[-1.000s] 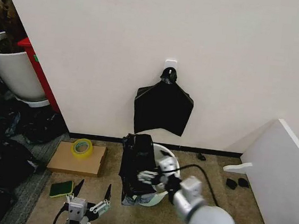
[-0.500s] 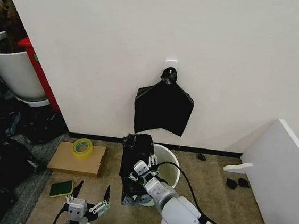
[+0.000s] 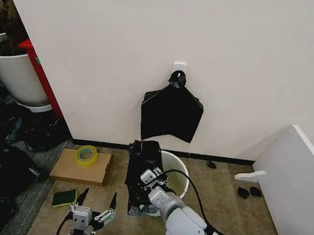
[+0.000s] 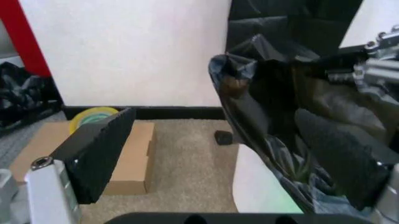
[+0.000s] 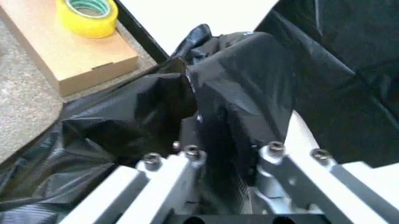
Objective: Place the garbage bag over the trash bin.
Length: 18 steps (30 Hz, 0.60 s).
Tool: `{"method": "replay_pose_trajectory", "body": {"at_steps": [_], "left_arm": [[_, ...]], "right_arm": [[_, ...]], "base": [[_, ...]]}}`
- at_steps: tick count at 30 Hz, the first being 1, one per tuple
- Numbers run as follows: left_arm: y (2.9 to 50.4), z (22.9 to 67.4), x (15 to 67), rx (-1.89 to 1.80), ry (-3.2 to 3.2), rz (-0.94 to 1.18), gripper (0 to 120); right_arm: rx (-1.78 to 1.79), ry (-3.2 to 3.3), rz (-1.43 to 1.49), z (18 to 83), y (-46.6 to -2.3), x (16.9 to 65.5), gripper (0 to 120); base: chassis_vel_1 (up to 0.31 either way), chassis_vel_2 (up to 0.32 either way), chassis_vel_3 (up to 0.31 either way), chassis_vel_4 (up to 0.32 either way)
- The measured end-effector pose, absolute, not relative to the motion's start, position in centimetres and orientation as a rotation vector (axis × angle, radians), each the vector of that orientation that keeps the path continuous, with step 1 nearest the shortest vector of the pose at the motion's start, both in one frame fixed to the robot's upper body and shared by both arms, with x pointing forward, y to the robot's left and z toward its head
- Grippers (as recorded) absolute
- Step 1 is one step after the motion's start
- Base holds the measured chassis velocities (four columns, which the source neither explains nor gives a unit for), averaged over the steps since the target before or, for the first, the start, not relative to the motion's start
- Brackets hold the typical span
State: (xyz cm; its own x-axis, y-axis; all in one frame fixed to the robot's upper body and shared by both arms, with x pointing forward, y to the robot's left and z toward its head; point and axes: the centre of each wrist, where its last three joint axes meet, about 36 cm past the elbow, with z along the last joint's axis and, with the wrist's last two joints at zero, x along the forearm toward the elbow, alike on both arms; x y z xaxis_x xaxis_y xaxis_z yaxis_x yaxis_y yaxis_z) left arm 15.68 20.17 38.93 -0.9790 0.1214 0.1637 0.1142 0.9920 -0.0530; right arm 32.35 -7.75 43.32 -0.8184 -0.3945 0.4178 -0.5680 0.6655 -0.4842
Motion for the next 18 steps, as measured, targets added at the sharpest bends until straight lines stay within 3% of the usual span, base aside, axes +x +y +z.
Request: {"method": "replay_pose_trajectory", "body": {"at_steps": [2,18], "left_arm": [[19.8,39.1,16.1,-0.209,-2.961,0.059,100],[19.9,40.2,22.4,-0.316,-2.880,0.026,100]], "right_arm": [[0.754,-2.617,0.874,43.5,-7.9,32.3,0],[0.722,-2.659,0.796,44.4,-9.1,31.9,0]], "base": [[0.000,0.000,0.000,0.000],[0.000,0.000,0.000,0.000]]}}
